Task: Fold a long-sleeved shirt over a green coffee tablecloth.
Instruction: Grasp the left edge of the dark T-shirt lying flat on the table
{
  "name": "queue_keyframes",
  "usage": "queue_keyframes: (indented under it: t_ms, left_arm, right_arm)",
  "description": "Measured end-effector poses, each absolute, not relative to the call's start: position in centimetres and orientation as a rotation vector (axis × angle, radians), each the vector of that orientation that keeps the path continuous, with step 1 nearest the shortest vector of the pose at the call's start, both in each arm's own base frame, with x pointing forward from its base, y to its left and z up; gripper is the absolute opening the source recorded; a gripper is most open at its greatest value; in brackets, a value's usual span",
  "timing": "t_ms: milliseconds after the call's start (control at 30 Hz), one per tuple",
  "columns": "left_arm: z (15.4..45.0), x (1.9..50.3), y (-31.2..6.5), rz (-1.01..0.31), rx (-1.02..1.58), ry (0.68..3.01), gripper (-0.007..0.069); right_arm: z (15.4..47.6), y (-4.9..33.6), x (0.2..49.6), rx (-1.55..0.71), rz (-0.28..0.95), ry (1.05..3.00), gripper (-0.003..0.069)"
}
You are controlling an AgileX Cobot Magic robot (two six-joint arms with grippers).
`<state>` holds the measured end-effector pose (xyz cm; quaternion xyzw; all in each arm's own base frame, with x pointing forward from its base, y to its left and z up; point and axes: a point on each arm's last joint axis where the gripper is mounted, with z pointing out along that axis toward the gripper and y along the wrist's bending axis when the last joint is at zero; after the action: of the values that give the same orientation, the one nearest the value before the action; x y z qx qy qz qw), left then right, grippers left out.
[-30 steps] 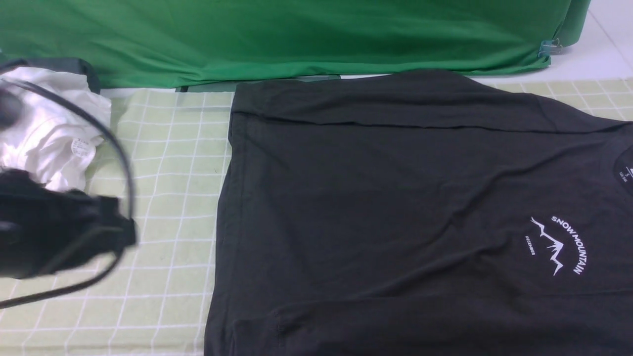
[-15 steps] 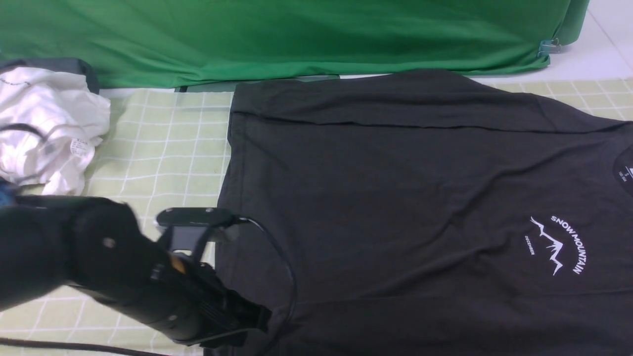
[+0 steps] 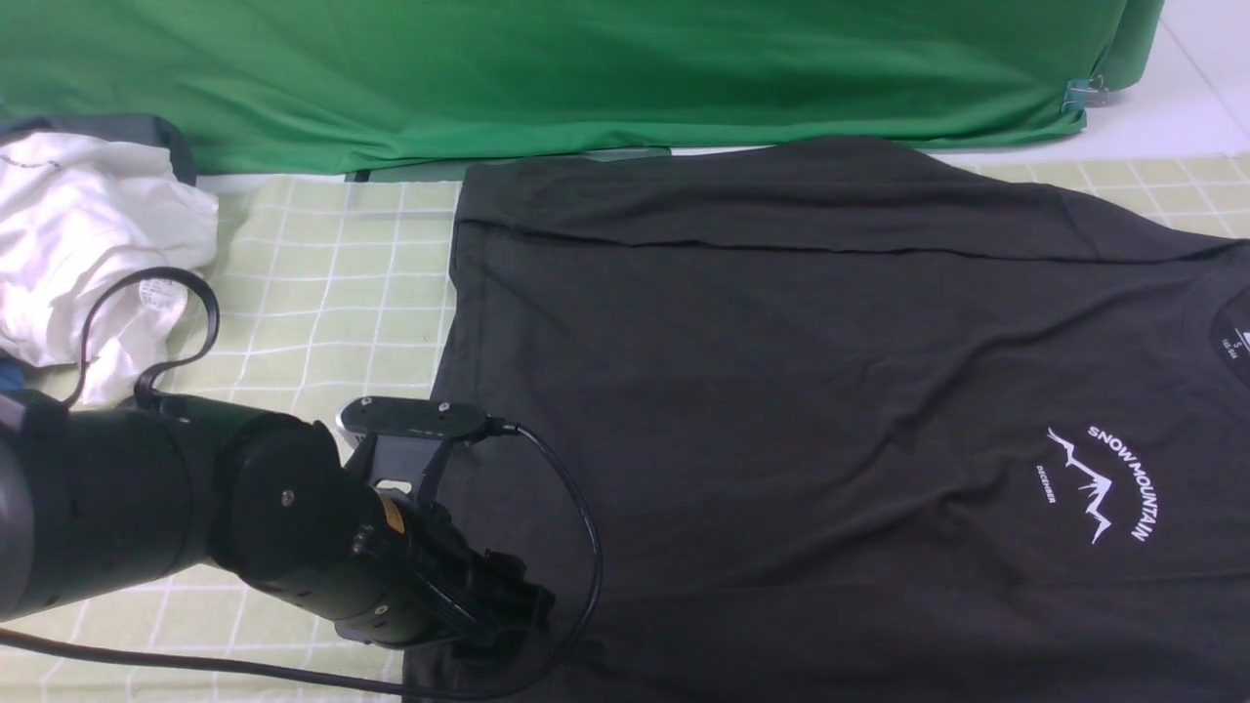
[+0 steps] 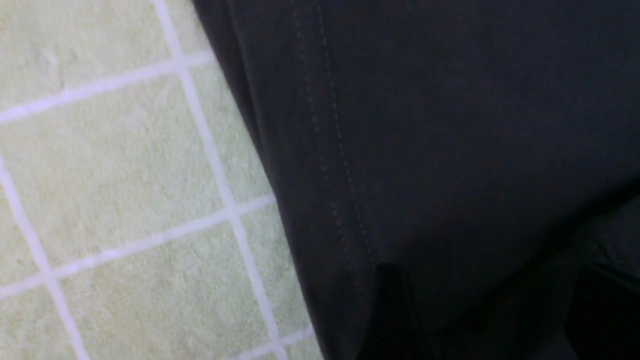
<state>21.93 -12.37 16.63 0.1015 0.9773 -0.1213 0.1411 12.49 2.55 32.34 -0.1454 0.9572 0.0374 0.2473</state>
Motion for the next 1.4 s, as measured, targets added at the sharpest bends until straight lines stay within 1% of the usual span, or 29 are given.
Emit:
queue_keyframes:
  t_ms: [100, 167, 400, 533, 667, 933, 1100, 1200, 1367, 1400]
  left_arm:
    - [16.6, 22.0, -12.4, -0.351, 0.293, 2.818, 0.0449]
    - [16.6, 22.0, -12.4, -0.351, 0.293, 2.815, 0.0435]
    - [16.7, 22.0, -12.5, -0.374, 0.262, 2.817, 0.0371]
    - [16.5, 21.5, -12.5, -0.378, 0.269, 2.869, 0.0342]
    - [16.5, 21.2, -12.4, -0.376, 0.292, 2.901, 0.0337]
    - [16.6, 21.7, -12.5, -0.384, 0.273, 2.851, 0.0335]
    - [15.4, 21.9, -12.8, -0.394, 0.245, 2.904, 0.0335]
    - [15.3, 22.1, -13.0, -0.406, 0.255, 2.905, 0.0334]
    - [15.2, 22.1, -13.0, -0.408, 0.267, 2.911, 0.0287]
    - [15.2, 22.0, -13.0, -0.408, 0.269, 2.914, 0.0248]
  right_arm:
    - [32.3, 2.6, 12.5, -0.397, 0.102, 2.608, 0.0049]
    - [32.4, 2.6, 12.5, -0.396, 0.102, 2.606, 0.0051]
    - [32.5, 2.6, 12.8, -0.391, 0.1, 2.576, 0.0064]
    - [32.5, 2.6, 12.8, -0.389, 0.1, 2.568, 0.0069]
    - [32.5, 2.6, 12.8, -0.389, 0.1, 2.566, 0.0073]
    - [32.6, 2.6, 12.9, -0.386, 0.099, 2.558, 0.0085]
    - [32.6, 2.6, 12.9, -0.386, 0.099, 2.558, 0.0096]
    - [32.6, 2.6, 12.9, -0.386, 0.099, 2.558, 0.0101]
    - [32.6, 2.6, 12.9, -0.386, 0.099, 2.558, 0.0108]
    - [32.6, 2.6, 12.9, -0.386, 0.099, 2.558, 0.0108]
